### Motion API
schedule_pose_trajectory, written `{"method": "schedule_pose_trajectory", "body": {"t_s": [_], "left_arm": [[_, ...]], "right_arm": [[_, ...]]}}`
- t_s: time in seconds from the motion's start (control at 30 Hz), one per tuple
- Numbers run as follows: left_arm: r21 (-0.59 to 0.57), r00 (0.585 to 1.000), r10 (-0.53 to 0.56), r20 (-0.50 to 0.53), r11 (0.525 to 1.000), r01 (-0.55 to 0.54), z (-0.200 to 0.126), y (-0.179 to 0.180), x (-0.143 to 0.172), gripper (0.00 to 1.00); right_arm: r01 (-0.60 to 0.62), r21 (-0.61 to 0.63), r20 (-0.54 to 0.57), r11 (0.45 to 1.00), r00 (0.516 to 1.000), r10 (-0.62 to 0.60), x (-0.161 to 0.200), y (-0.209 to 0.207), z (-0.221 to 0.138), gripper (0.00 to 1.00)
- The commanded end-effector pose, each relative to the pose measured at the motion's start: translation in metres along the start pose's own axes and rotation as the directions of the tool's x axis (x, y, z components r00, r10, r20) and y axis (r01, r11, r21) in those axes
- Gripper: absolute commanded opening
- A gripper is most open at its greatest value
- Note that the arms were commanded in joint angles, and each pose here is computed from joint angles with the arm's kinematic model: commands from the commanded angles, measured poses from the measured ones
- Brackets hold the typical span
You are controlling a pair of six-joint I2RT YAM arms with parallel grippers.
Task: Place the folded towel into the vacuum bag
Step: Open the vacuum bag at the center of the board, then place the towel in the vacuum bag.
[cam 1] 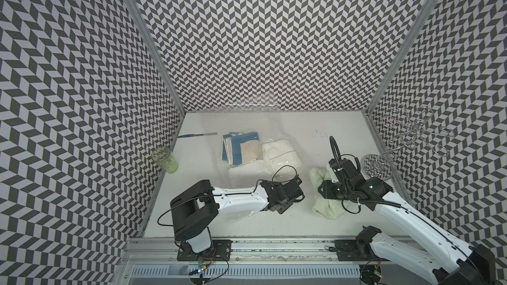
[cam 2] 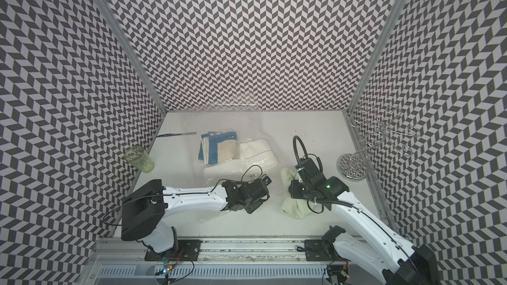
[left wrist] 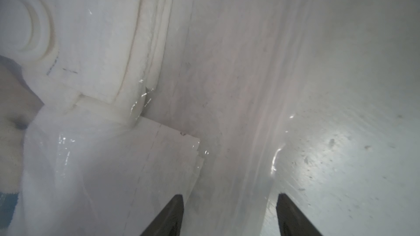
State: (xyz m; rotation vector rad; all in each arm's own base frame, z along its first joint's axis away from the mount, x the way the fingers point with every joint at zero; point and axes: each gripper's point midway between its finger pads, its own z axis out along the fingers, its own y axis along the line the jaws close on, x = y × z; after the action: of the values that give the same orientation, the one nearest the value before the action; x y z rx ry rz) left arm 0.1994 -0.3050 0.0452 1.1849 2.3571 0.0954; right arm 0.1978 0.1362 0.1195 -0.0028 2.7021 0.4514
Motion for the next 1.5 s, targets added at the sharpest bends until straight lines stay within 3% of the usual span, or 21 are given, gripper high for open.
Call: {"method": "schedule_pose_trajectory", "body": {"t_s": [0.0,0.1,0.23,0.33,0.4,0.6,0.73,0.87,0.97,1.13,1.23,1.33,1.47], "left_arm": [[-0.080,1.000,0.007,0.030,0.997,-0.004,-0.001,0.017,-0.008,0.61],[-0.096,0.999,0.014,0.048,0.995,-0.010,-0.004,0.023,-0.011,0.51],[-0.105,0.997,0.003,0.082,0.994,0.006,-0.013,0.030,-0.021,0.24],[-0.063,0.988,-0.048,0.147,0.996,0.058,-0.031,0.036,-0.038,0.05],[-0.026,0.971,-0.114,0.209,0.992,0.123,-0.051,0.049,-0.053,0.00],[0.141,0.865,-0.319,0.386,0.948,0.287,-0.115,0.082,-0.092,0.00],[0.163,0.859,-0.339,0.383,0.941,0.298,-0.118,0.081,-0.094,0.00],[0.174,0.833,-0.371,0.411,0.929,0.328,-0.126,0.090,-0.099,0.00],[0.215,0.816,-0.382,0.433,0.923,0.319,-0.135,0.088,-0.105,0.00],[0.223,0.827,-0.372,0.421,0.926,0.304,-0.132,0.083,-0.099,0.00],[0.231,0.831,-0.371,0.415,0.926,0.299,-0.130,0.081,-0.097,0.00],[0.241,0.833,-0.371,0.411,0.925,0.293,-0.126,0.077,-0.096,0.00],[0.258,0.842,-0.376,0.386,0.921,0.293,-0.117,0.071,-0.093,0.00]], "right_arm": [[0.015,-0.037,0.049,0.999,0.999,-0.013,-0.011,0.009,-0.004,0.02],[0.012,-0.039,0.052,0.999,0.999,-0.010,-0.011,0.009,-0.004,0.02],[0.020,-0.051,0.046,0.999,0.999,-0.017,-0.010,0.011,-0.004,0.02],[0.054,-0.089,0.055,0.995,0.997,-0.050,-0.008,0.020,-0.007,0.02],[0.113,-0.132,0.080,0.985,0.991,-0.103,-0.006,0.036,-0.014,0.02],[0.324,-0.226,0.093,0.919,0.946,-0.310,0.040,0.094,-0.009,0.02],[0.444,-0.219,0.089,0.869,0.896,-0.436,0.055,0.116,0.015,0.02],[0.527,-0.185,0.134,0.829,0.849,-0.510,0.043,0.134,0.035,0.01],[0.557,-0.081,0.180,0.827,0.824,-0.537,0.018,0.138,0.044,0.00],[0.544,0.013,0.166,0.839,0.826,-0.538,-0.015,0.115,0.067,0.01],[0.541,0.076,0.168,0.838,0.821,-0.546,-0.030,0.100,0.079,0.10],[0.572,0.102,0.167,0.814,0.796,-0.581,-0.036,0.095,0.097,0.40],[0.575,0.153,0.069,0.804,0.805,-0.589,-0.028,0.080,0.126,0.57]]}}
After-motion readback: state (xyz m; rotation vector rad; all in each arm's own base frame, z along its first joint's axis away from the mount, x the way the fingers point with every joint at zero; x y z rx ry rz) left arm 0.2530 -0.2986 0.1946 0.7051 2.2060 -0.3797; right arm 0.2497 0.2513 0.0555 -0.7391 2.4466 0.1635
